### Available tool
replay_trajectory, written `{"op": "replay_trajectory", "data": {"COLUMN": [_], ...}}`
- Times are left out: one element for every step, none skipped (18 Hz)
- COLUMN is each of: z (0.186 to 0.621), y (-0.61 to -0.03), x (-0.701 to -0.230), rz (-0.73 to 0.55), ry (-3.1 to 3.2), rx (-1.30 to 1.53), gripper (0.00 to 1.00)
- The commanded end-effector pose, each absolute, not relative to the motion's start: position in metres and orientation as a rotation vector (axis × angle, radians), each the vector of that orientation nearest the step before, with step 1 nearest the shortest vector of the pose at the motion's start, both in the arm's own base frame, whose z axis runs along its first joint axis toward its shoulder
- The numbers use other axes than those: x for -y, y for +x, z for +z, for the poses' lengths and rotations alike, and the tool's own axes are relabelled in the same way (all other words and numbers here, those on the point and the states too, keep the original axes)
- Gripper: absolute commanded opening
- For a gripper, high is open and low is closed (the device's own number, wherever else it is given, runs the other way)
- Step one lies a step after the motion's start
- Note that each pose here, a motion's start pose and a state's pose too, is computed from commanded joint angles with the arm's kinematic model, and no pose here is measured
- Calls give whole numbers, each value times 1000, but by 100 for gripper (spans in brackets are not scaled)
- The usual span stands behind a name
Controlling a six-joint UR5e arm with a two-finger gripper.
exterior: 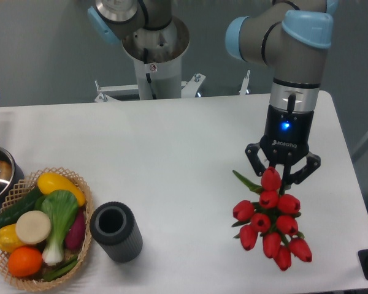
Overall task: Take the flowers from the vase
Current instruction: 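Carry the tulip bunch away from the vase and hold it above the table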
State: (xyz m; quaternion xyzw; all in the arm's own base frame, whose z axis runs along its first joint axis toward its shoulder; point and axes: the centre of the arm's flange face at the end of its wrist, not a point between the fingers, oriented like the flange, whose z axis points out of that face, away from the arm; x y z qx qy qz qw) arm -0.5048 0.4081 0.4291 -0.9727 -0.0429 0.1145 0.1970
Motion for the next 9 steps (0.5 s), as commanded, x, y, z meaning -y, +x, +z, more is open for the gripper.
{"op": "replay_trajectory", "data": {"z": [426, 422, 420, 419, 417, 414, 412, 408, 404], "y": [-504, -502, -502, -501, -501, -501, -500, -499, -496], "x": [-405, -403, -400, -398, -396, -394, -393, -391, -390], "rz": [299, 286, 280, 281, 274, 268, 262, 259, 257], "ry": [-2770, -2810, -2845, -2871, -2893, -2910, -2927, -2942, -2958], "rx": [124, 110, 94, 79, 73, 74, 74, 68, 55], "gripper": [0, 0, 0, 0, 0, 0, 0, 0, 0]}}
